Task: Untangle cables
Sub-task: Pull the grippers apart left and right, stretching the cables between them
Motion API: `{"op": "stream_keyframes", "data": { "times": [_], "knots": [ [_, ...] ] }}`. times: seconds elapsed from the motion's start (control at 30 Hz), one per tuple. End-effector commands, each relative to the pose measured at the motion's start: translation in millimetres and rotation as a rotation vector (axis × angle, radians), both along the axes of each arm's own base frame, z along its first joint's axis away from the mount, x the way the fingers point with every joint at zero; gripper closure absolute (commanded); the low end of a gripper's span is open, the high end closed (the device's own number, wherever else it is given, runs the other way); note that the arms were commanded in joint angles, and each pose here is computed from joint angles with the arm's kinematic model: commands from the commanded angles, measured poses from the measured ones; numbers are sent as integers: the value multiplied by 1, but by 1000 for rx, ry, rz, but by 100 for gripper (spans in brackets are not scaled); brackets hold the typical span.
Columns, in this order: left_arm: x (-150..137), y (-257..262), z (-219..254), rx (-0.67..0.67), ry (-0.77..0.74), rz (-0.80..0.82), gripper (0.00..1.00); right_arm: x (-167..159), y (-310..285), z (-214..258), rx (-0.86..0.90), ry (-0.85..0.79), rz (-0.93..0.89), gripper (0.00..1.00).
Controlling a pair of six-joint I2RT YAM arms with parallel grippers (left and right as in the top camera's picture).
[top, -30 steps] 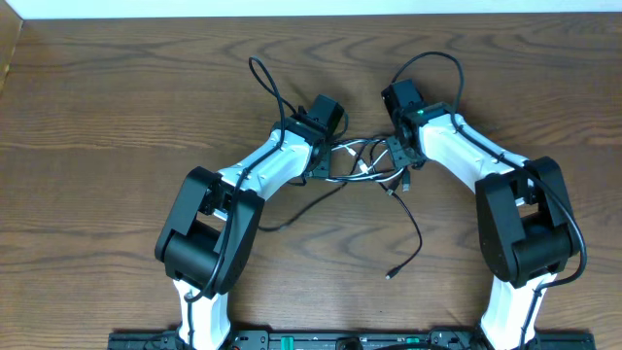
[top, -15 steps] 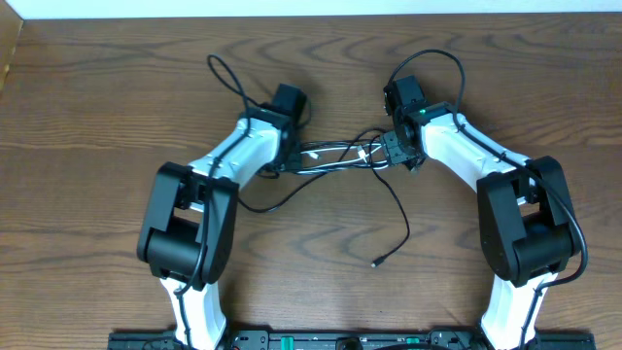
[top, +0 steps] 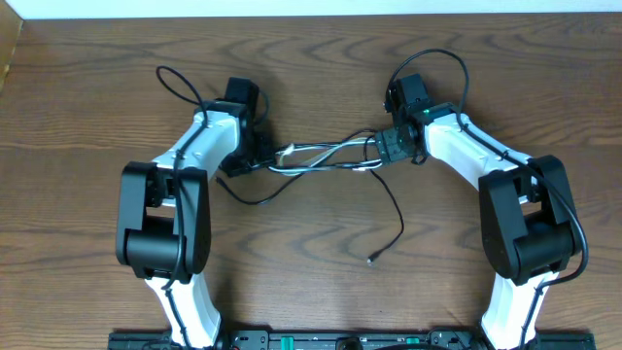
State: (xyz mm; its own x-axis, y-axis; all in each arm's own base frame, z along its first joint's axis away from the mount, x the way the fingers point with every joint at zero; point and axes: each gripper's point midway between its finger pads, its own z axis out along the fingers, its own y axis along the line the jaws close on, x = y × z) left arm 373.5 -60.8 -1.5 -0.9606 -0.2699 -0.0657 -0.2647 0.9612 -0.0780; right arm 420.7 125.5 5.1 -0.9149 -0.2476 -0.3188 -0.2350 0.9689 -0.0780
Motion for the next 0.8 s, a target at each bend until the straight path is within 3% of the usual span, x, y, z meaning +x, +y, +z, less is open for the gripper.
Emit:
{"op": "stream_keyframes", "data": {
  "times": [0.0,0.2,0.27,0.43,0.57,0.77],
  "knots": [
    [-19,55,-19,142,81,105,38,4,-65,-13,-180,-2,-111,13],
    [-23,62,-19,142,99,125,36,7,-77,-13,-174,-3,-142,9],
    [-23,60,-19,126,101,123,36,6,-68,-16,-103,16,-125,1],
    [-25,39,-19,9,112,81,33,-1,-31,-20,120,76,-25,1],
    [-25,44,-19,36,112,83,33,2,-35,-20,97,59,-35,1],
    [-28,69,-18,178,115,128,33,7,-71,-20,-69,22,-129,1]
  ]
}}
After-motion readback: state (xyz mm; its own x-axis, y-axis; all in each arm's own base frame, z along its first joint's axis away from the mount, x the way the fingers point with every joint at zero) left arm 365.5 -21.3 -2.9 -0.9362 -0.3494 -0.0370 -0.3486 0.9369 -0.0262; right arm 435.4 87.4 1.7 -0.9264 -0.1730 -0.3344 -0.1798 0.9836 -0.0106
